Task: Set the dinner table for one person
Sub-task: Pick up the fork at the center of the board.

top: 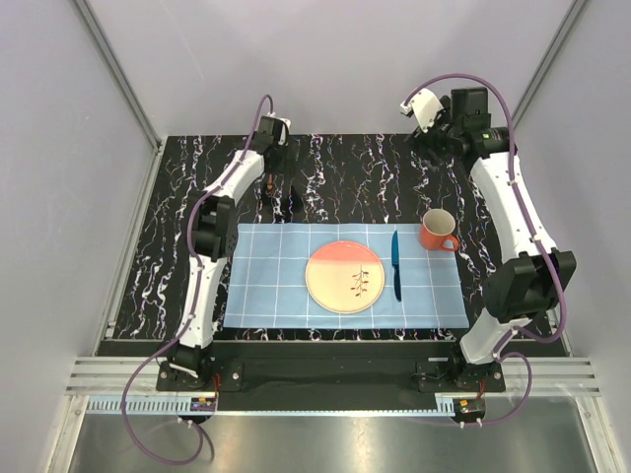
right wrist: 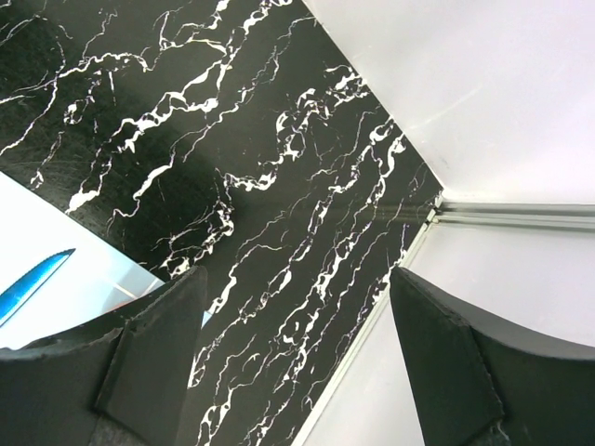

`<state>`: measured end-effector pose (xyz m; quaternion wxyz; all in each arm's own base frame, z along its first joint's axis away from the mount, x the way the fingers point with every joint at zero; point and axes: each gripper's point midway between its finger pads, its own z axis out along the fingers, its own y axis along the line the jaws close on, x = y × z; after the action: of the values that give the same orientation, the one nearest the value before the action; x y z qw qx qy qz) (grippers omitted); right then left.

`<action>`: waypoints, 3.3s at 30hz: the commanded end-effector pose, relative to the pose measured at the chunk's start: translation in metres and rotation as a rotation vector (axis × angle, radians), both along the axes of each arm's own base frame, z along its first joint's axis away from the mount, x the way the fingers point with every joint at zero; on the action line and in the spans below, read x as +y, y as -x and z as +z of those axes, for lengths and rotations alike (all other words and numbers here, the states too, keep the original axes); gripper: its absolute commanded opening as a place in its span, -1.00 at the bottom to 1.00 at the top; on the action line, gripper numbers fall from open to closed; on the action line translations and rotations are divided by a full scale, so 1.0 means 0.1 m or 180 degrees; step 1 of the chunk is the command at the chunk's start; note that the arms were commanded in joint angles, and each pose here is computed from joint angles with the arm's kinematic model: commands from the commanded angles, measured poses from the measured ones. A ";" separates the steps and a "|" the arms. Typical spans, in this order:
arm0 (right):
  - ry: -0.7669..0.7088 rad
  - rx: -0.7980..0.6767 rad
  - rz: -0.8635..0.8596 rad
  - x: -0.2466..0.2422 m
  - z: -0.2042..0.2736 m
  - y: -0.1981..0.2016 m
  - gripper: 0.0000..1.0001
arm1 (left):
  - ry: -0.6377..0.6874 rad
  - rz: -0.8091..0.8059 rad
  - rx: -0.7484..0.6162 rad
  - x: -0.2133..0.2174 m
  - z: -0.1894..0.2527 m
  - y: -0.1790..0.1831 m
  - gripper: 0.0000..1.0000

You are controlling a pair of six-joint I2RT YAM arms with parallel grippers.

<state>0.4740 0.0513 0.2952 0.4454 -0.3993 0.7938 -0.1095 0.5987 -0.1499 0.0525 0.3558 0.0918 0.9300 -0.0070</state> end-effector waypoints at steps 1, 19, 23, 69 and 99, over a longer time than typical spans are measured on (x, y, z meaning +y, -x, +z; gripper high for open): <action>-0.0013 -0.0138 -0.0028 0.05 0.16 -0.06 0.72 | 0.0030 0.0112 -0.0003 0.05 0.08 -0.04 0.95; -0.0005 -0.0138 -0.0016 0.15 0.20 -0.05 0.72 | 0.0033 0.0488 0.0377 0.29 -0.17 0.18 0.95; 0.0010 -0.0131 -0.0022 0.16 0.20 -0.03 0.72 | 0.0029 0.0515 0.0403 0.31 -0.21 0.19 0.91; 0.0110 -0.0042 -0.0068 0.22 0.13 -0.05 0.71 | 0.0096 0.0785 0.0482 0.40 -0.38 0.22 -1.00; 0.0096 0.0174 0.0092 0.36 -0.11 0.08 0.71 | 0.0051 0.0583 0.0122 0.39 0.31 0.16 -1.00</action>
<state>0.4712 0.0777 0.2789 0.4113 -0.4170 0.8025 -0.1139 0.5761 -0.1158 0.0284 0.2914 0.0036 0.9565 0.0135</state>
